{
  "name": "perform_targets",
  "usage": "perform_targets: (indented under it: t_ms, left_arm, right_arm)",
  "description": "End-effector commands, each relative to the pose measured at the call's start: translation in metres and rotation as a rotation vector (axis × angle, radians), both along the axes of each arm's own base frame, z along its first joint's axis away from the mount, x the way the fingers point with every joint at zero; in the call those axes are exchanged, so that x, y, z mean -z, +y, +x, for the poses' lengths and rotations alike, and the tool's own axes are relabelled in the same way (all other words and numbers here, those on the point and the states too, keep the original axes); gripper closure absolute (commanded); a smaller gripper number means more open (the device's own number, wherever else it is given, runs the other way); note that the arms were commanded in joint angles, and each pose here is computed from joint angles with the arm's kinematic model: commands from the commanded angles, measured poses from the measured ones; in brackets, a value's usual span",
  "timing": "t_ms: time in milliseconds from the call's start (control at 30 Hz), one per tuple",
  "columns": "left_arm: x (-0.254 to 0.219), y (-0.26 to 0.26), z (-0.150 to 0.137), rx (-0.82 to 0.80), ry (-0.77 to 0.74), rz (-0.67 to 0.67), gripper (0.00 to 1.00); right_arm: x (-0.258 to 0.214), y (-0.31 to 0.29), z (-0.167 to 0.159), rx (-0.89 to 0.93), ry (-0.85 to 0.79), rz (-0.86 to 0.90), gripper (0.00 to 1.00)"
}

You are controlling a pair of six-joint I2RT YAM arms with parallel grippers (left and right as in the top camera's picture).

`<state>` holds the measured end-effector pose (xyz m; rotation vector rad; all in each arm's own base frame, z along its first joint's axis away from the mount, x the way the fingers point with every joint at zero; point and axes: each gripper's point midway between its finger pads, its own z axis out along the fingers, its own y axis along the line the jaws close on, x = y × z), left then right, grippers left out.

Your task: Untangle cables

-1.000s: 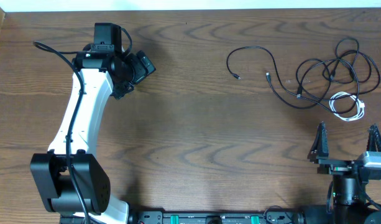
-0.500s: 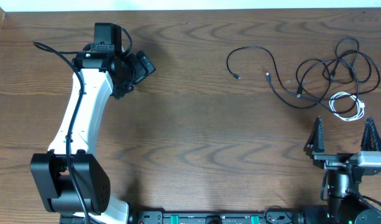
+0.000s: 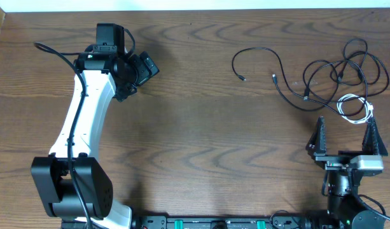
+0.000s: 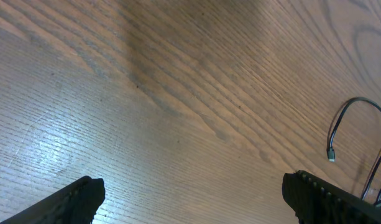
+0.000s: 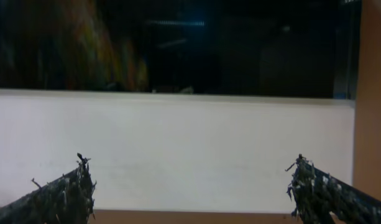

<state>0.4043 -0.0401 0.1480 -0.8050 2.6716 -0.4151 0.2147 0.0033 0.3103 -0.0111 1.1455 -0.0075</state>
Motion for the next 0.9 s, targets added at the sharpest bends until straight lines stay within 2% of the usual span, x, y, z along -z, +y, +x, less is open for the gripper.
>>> perform_targets:
  t_ms: [0, 567, 667, 867]
  left_arm:
    - [0.001, 0.002, -0.001, -0.001, 0.003, 0.004, 0.02]
    - [0.001, 0.001, -0.001, -0.001, 0.003, 0.004, 0.02]
    - [0.001, 0.002, -0.001, -0.001, 0.003, 0.004, 0.02]
    - [0.001, 0.002, -0.001, -0.001, 0.003, 0.004, 0.02]
  right_arm:
    - [0.008, 0.001, 0.002, -0.011, -0.005, 0.008, 0.01]
    - [0.018, 0.001, 0.002, -0.01, -0.074, 0.01, 0.01]
    - [0.037, 0.0, 0.011, -0.005, 0.012, 0.007, 0.01]
    - [0.117, 0.0, 0.031, -0.002, 0.35, -0.003, 0.01]
